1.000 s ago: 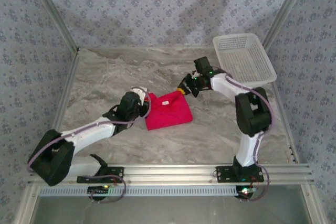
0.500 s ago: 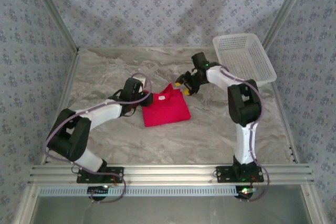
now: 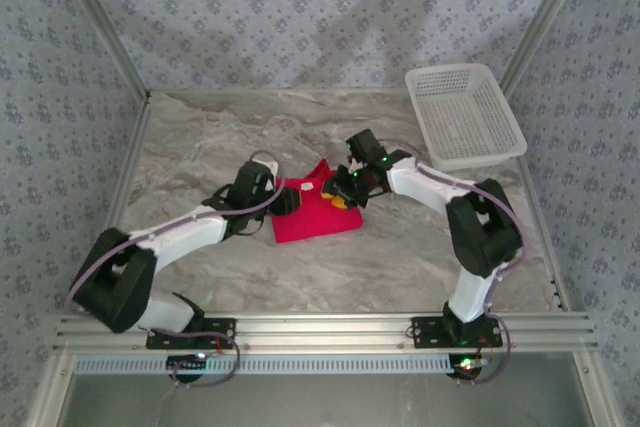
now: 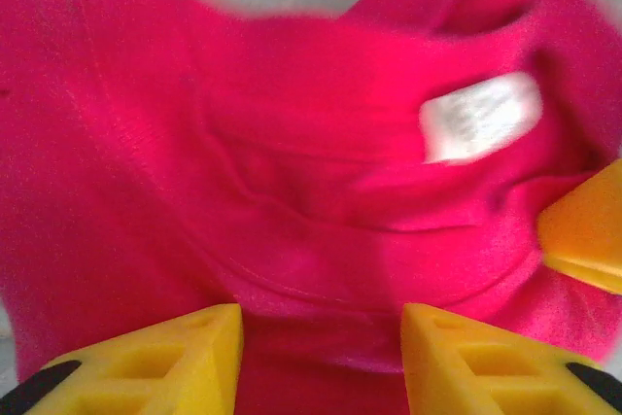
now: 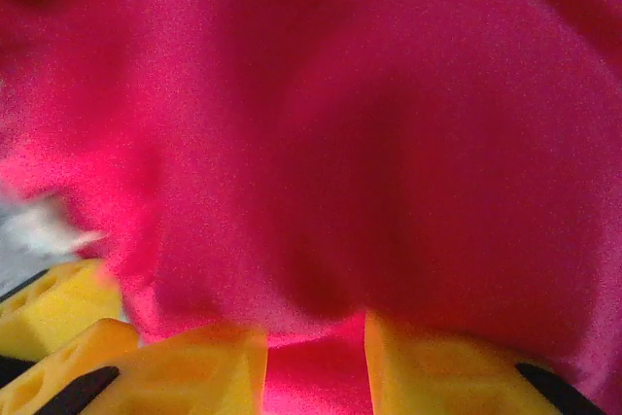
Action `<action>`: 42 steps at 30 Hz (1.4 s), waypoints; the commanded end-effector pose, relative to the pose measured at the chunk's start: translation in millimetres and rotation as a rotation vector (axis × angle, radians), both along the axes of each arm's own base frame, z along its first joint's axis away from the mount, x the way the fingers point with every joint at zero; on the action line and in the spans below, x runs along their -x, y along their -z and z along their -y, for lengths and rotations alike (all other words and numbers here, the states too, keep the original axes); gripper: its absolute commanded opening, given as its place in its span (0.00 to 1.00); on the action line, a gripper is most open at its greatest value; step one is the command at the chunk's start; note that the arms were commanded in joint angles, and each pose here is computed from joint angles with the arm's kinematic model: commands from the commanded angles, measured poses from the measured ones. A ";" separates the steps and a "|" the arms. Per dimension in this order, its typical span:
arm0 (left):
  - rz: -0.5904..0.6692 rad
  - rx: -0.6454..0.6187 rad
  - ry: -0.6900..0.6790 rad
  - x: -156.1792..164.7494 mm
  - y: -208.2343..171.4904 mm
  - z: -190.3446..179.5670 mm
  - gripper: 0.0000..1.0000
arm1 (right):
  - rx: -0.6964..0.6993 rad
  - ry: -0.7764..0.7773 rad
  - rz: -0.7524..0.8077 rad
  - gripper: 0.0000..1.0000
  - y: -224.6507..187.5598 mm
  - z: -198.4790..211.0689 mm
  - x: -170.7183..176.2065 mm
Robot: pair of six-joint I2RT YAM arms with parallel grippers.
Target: Fold the inside-out t-shirt
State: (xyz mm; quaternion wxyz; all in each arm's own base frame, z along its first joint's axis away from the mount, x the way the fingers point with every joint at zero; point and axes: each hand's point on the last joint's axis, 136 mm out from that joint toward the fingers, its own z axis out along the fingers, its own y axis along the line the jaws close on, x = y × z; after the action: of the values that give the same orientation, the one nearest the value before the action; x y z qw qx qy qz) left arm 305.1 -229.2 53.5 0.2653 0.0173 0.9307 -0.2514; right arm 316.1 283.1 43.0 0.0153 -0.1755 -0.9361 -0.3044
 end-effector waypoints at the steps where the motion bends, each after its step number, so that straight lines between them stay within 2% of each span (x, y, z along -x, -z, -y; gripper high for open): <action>1: 0.002 0.055 -0.042 -25.8 9.6 7.0 0.45 | 0.021 0.065 -0.009 0.32 26.9 2.0 -17.5; 3: -0.033 0.036 -0.046 -39.7 25.3 4.8 0.46 | 0.046 0.092 -0.032 0.32 46.5 5.5 -23.6; 9: -0.097 0.031 -0.067 -112.2 46.5 -15.1 0.47 | 0.083 0.168 -0.004 0.31 70.7 4.7 -90.7; 14: -0.067 0.028 -0.072 -155.2 32.2 -27.2 0.51 | 0.091 0.148 0.078 0.34 46.3 0.1 -141.7; 15: -0.053 0.024 -0.072 -158.1 24.4 -28.8 0.56 | 0.096 0.131 0.102 0.35 34.5 -0.1 -146.1; 17: -0.015 -0.002 -0.079 -158.0 4.5 -34.6 0.98 | 0.119 0.081 0.179 0.43 3.9 2.5 -148.6; 21: 0.128 -0.148 -0.124 -146.1 -50.8 -65.7 1.00 | 0.193 -0.052 0.453 0.71 -96.7 21.7 -140.8; 24: 0.236 -0.314 -0.178 -128.7 -84.8 -104.0 1.00 | 0.388 -0.080 0.686 0.85 -156.9 70.8 -124.4; 26: 0.304 -0.394 -0.187 -115.0 -99.4 -126.5 1.00 | 0.561 -0.029 0.827 0.89 -175.2 117.0 -118.4; 28: 0.368 -0.509 -0.186 -100.6 -102.3 -151.5 1.00 | 0.784 -0.059 0.942 0.89 -164.5 164.3 -105.3; 30: 0.359 -0.593 -0.269 -85.6 -92.8 -184.2 1.00 | 0.972 -0.117 0.974 0.93 -144.3 200.9 -89.5; 32: 0.319 -0.547 -0.342 -71.6 -68.6 -210.8 1.00 | 1.088 -0.097 0.939 0.95 -124.0 234.9 -75.7; 33: 0.317 -0.533 -0.356 -67.4 -60.7 -221.0 1.00 | 1.113 -0.048 0.908 0.95 -113.9 252.0 -69.5; 35: 0.403 -0.543 -0.486 -60.8 -56.3 -248.4 1.00 | 1.111 0.007 0.897 0.95 -94.5 271.2 -59.7; 37: 0.532 -0.452 -0.536 -57.1 -58.0 -257.2 1.00 | 1.117 0.053 0.940 0.95 -86.4 280.3 -52.2; 41: 0.506 -0.275 -0.557 -68.1 -52.8 -266.8 1.00 | 1.088 0.120 1.044 0.96 -69.2 290.3 -43.3; 42: 0.493 -0.243 -0.550 -71.9 -50.4 -265.4 1.00 | 1.115 0.104 1.074 1.00 -73.1 292.9 -46.0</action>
State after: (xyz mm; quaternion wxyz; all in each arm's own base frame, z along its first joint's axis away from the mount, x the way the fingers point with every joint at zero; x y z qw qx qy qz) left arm 329.5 44.8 44.2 0.4264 -0.1386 0.8932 0.0331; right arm 331.3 -6.6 60.0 -0.4228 -0.0132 -0.8908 0.1657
